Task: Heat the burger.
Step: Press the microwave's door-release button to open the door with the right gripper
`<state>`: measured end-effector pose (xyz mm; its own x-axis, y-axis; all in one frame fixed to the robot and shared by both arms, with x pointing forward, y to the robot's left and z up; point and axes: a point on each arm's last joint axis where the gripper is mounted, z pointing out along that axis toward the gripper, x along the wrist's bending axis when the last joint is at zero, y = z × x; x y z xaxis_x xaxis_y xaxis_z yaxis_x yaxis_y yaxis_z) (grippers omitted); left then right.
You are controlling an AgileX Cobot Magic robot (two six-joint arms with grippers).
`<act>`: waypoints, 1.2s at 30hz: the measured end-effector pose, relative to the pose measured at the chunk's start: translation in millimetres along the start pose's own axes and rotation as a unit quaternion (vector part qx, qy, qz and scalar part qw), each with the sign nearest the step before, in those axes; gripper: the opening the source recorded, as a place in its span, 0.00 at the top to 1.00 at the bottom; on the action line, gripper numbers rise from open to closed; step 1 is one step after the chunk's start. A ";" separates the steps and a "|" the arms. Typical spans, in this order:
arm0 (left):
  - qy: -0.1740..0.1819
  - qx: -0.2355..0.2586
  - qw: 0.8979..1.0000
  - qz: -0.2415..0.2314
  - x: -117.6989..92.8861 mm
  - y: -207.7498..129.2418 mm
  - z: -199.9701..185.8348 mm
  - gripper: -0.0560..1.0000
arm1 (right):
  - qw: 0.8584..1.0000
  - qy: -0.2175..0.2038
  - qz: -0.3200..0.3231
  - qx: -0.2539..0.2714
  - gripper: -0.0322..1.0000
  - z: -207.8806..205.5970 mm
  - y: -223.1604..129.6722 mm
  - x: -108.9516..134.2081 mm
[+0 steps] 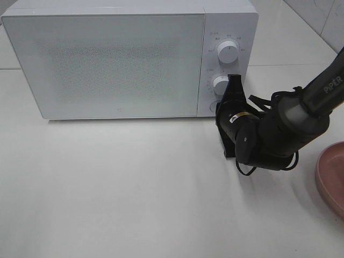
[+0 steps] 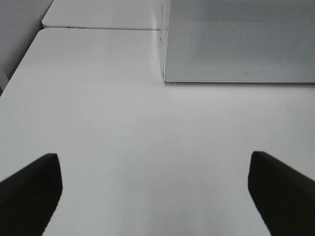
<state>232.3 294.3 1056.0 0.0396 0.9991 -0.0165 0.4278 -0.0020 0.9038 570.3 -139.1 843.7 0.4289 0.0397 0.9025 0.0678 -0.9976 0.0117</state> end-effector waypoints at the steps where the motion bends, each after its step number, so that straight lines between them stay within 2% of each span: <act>1: 0.000 0.000 1.000 0.000 0.0 0.0 0.0 0.03 | 1.000 0.000 0.000 0.000 0.97 0.0 0.0 0.0; 11: 0.000 0.000 1.000 0.000 0.1 0.0 0.0 0.03 | 1.000 0.014 -0.004 0.013 0.97 0.4 -2.9 3.2; 21: 0.000 0.000 1.000 0.000 0.1 0.0 0.0 0.03 | 1.000 0.010 -0.002 0.015 0.97 1.5 -3.9 3.5; 36: 0.000 0.000 1.000 0.000 0.1 0.0 0.0 0.03 | 1.000 0.016 -0.001 0.000 0.97 4.1 -4.8 6.0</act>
<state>232.3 294.4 1056.0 0.0390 0.9991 -0.0157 0.4279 -0.0025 0.9038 576.3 -133.9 847.2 0.3989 0.0402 0.9161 0.0697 -0.9975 0.0134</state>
